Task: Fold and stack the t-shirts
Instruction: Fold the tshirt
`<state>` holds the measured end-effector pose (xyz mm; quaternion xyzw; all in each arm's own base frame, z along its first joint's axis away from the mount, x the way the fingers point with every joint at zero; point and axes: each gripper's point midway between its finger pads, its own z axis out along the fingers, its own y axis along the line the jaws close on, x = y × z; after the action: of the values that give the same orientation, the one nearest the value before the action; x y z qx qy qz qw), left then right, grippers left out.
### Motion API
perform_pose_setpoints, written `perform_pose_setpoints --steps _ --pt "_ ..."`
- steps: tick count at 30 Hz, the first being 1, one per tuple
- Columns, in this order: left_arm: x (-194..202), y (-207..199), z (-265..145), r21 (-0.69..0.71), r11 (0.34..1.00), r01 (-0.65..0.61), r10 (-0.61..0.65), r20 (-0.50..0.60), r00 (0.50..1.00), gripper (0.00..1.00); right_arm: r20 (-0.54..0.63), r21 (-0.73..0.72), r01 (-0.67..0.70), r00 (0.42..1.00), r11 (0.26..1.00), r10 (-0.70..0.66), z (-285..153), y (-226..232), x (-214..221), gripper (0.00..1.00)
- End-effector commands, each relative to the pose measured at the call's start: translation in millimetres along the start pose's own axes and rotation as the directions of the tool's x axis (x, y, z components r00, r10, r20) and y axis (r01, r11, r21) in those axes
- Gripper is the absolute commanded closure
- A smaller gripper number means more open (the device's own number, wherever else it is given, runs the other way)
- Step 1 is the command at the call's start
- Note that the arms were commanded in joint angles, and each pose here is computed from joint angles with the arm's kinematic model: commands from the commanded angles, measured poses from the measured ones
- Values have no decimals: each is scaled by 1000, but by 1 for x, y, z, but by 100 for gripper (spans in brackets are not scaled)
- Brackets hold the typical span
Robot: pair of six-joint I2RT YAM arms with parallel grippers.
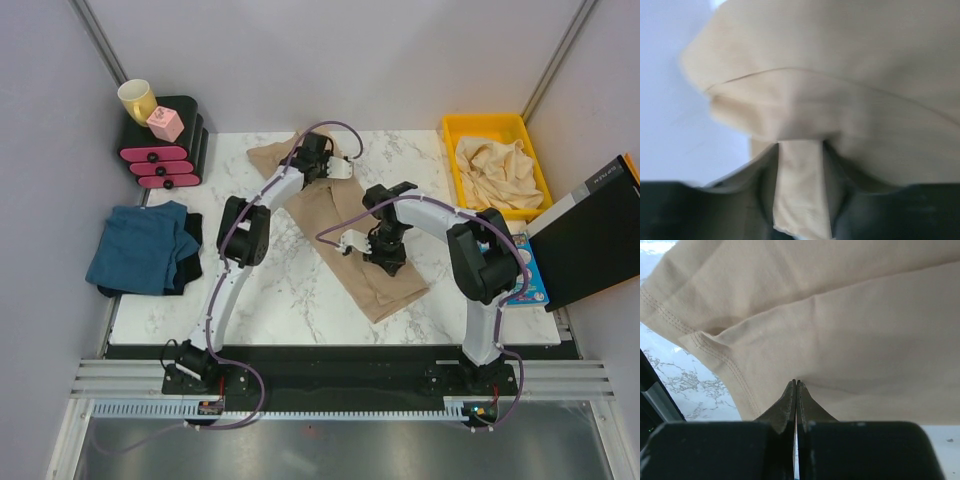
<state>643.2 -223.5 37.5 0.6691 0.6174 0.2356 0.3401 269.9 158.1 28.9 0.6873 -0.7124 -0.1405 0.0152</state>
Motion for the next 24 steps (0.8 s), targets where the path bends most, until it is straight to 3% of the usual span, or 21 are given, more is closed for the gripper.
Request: perform_pose_setpoints --steps 1,4,5,9,12,15,19,24 --pt "-27 38 -23 -111 992 58 -50 76 996 36 63 44 22 998 999 -25 -21 -4 -21 100" --pt "-13 61 -45 -177 980 93 -86 48 995 4 54 78 40 998 996 -44 -30 -5 -19 100" --pt "-9 65 -51 -190 975 114 -108 44 993 1 52 84 44 997 995 -48 -32 -4 -18 100" --pt "15 100 -94 -270 945 186 -190 12 982 1 37 104 59 997 993 -63 -35 -2 -14 100" --pt "52 122 -124 -355 893 277 -318 -61 946 1 36 112 57 997 992 -62 -32 -5 -12 100" --pt "106 122 -150 -417 819 393 -491 -155 857 1 30 104 54 998 993 -57 -21 -10 -12 100" --pt "158 120 -207 -458 700 548 -664 -134 736 1 34 101 44 998 994 -48 -7 -22 -16 100" --pt "185 97 -238 -451 683 574 -698 -170 696 1 60 81 17 998 997 -22 5 -37 -28 100"
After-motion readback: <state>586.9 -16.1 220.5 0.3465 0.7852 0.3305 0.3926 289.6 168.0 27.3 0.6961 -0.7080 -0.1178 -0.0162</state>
